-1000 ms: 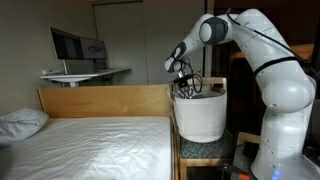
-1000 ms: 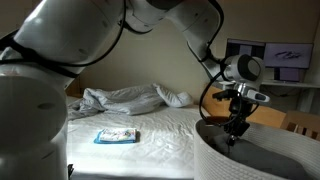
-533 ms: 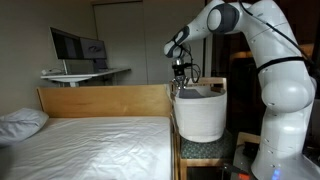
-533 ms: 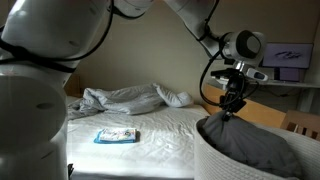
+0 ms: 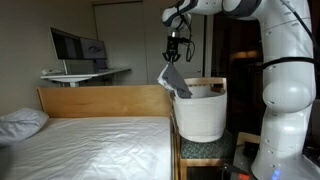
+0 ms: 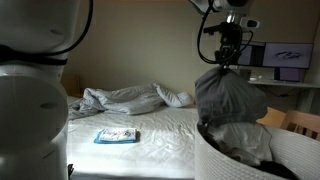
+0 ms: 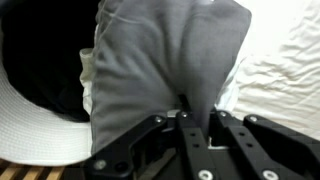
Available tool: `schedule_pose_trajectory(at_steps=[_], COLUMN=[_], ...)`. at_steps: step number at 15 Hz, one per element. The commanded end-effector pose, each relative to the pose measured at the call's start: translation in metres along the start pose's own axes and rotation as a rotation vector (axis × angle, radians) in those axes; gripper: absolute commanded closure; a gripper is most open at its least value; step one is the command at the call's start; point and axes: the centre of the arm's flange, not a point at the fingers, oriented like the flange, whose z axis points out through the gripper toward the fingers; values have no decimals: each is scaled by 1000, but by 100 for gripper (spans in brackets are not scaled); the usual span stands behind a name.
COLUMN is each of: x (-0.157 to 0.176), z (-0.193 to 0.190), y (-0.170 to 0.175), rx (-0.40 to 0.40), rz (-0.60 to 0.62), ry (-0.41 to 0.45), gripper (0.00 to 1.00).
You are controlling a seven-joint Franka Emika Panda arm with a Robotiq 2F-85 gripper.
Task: Remove the clothing from the laundry basket and put them on the bed.
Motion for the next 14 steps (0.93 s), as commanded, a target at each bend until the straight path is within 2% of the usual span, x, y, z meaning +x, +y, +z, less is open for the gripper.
schedule_pose_trajectory(at_steps=[1,4,7,11,14], x=[-14,-21,-20,-21,-24], z=[-67,-106,-121,-109,-90], y=[-31,-52,-66,-96,-138], rx=[102,134,137,120,121], rz=[-75,-105,-120,-145,-186], ry=[103,179,210,209,190], gripper=[87,86,86,86,87])
